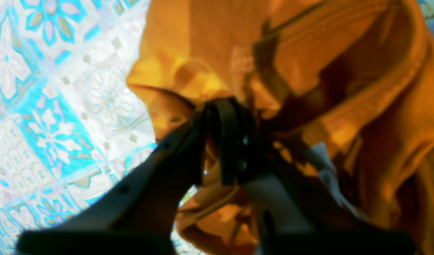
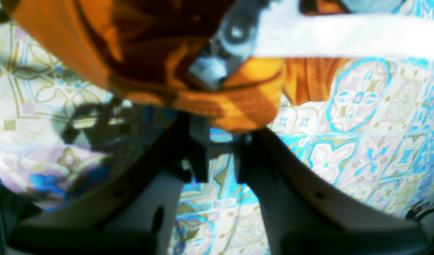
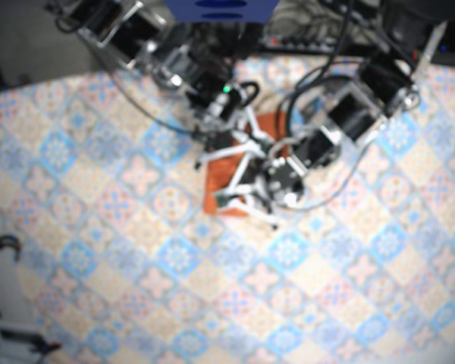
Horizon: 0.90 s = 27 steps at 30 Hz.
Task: Fold the T-shirt properly
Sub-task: 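Fold the bundle over with both grippers, tucking the edges together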
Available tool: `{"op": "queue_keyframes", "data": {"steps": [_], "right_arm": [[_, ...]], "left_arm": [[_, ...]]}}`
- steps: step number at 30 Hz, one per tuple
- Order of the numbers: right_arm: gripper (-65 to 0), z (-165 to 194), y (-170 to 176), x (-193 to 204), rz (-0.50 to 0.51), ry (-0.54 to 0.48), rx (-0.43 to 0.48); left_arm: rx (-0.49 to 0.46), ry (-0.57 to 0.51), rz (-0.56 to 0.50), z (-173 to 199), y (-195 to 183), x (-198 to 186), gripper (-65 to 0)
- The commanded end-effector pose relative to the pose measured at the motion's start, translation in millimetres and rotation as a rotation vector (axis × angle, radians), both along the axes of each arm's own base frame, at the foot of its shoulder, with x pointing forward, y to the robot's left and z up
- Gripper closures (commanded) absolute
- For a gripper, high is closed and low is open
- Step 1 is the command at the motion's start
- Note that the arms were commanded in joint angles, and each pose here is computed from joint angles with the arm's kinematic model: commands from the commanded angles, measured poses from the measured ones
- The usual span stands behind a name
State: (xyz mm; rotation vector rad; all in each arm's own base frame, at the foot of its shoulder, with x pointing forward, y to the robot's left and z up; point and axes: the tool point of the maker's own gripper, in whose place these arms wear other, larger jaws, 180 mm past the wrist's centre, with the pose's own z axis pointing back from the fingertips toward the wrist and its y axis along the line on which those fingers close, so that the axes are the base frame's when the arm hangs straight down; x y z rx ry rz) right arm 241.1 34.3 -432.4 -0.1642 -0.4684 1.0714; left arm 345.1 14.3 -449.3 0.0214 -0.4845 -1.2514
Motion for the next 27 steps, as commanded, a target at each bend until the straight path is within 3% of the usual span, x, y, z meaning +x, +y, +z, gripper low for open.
{"op": "queue_keyframes", "data": {"steps": [1,13,22,27], "right_arm": [[-11.0,15,13,14,0.009,-0.055,0.048],[-11.3,-3,-16,12,-0.017,-0.029,-0.025],[-11.3,5,-49,38,-0.166,-0.05,-0.007],[-11.3,5,-48,37,-0.165,-0.049,-0.007]], "left_arm": [[-0.039,-0.035,-0.01,14,-12,10,-7.4],[-0.023,-0.034,0.004,11,4,11,-7.4],[-0.023,-0.04,0.005,13,5,14,-7.4],[-0.043,-0.052,-0.003,15,2,16,-7.4]]}}
